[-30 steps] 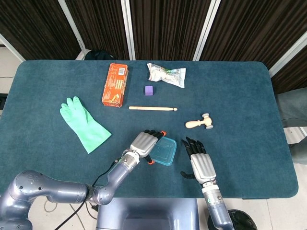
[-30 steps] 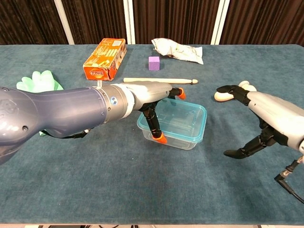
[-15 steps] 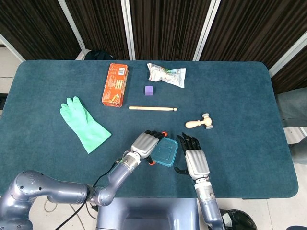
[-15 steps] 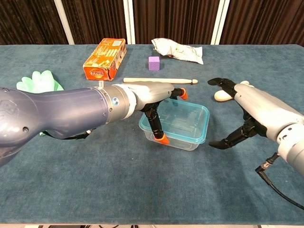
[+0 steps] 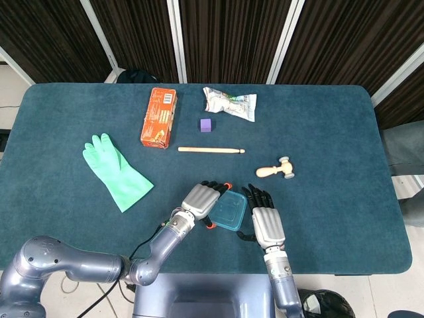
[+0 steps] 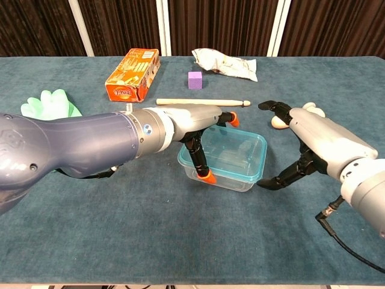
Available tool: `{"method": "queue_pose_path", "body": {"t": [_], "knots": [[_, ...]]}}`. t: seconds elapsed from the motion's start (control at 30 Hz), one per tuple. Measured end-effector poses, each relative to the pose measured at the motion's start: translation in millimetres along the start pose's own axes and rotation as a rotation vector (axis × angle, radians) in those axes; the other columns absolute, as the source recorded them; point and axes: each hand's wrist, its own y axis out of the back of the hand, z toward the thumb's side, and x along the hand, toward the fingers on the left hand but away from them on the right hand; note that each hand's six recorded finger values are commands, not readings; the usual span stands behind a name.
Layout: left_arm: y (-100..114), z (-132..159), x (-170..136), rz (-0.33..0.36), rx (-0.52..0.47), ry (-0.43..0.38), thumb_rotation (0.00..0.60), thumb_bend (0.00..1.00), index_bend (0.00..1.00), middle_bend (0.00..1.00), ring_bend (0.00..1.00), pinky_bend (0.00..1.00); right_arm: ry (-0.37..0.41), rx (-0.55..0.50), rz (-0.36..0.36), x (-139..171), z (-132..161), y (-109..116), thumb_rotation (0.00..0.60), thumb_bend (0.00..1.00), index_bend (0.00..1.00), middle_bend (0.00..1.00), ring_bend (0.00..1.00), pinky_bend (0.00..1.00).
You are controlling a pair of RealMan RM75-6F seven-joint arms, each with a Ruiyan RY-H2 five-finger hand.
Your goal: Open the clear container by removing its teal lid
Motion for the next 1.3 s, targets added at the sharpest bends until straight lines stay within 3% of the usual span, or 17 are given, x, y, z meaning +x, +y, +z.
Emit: {"method": "queue_pose_path", "body": {"t": [1.3], "knots": [[0.7, -1.3, -0.6, -0.003, -0.002, -0.004, 0.600, 0.12, 0.11, 0.23, 0.17, 0.36, -0.020, -0.033, -0.007, -4.0, 7.6, -0.9, 0.600, 0.19, 0.00, 0.00, 0.00, 0.00]]}}
